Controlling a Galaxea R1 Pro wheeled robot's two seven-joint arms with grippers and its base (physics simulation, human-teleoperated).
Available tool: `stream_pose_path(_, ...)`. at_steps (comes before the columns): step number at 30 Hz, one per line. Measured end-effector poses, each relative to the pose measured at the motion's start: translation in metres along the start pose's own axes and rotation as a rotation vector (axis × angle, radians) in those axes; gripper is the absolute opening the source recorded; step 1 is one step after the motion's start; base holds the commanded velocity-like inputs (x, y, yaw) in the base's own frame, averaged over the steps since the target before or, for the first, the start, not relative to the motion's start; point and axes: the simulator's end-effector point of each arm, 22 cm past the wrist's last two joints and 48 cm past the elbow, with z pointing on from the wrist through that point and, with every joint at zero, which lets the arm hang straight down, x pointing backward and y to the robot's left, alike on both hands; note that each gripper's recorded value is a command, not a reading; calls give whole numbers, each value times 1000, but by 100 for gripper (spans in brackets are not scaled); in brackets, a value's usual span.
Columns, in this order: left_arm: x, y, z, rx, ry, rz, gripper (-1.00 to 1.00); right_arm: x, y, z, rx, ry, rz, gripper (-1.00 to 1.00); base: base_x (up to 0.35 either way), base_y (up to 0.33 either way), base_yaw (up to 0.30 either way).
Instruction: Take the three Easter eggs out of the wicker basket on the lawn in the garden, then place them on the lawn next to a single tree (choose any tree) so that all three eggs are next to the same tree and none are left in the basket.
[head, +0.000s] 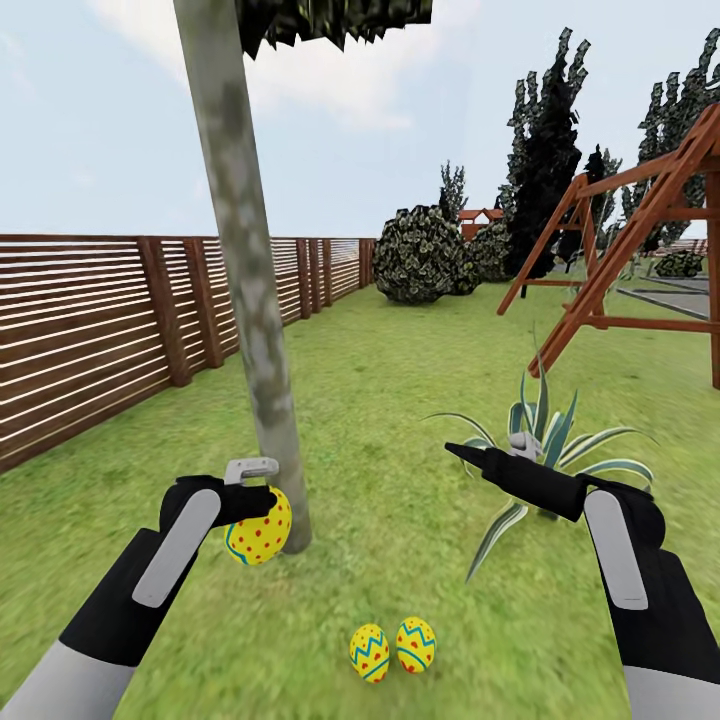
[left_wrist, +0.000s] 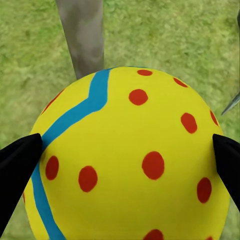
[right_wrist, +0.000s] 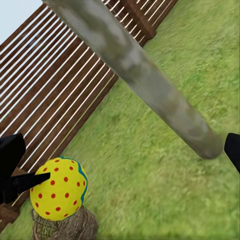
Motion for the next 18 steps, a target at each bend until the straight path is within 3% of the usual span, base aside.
stream_pose_path(8, 9, -1, 10, 5, 3, -2, -100, 9, -7, 2, -2, -1, -1, 100, 0, 0, 0)
stream_pose_path(14, 32, -2, 28, 3, 53, -11, -100, 16, -14, 4, -2, 0, 0, 100, 0, 0, 0)
stream_pose_path(18, 48, -1, 45, -8, 75, -42, -100, 21, -18, 5, -1, 0, -1, 100, 0, 0, 0)
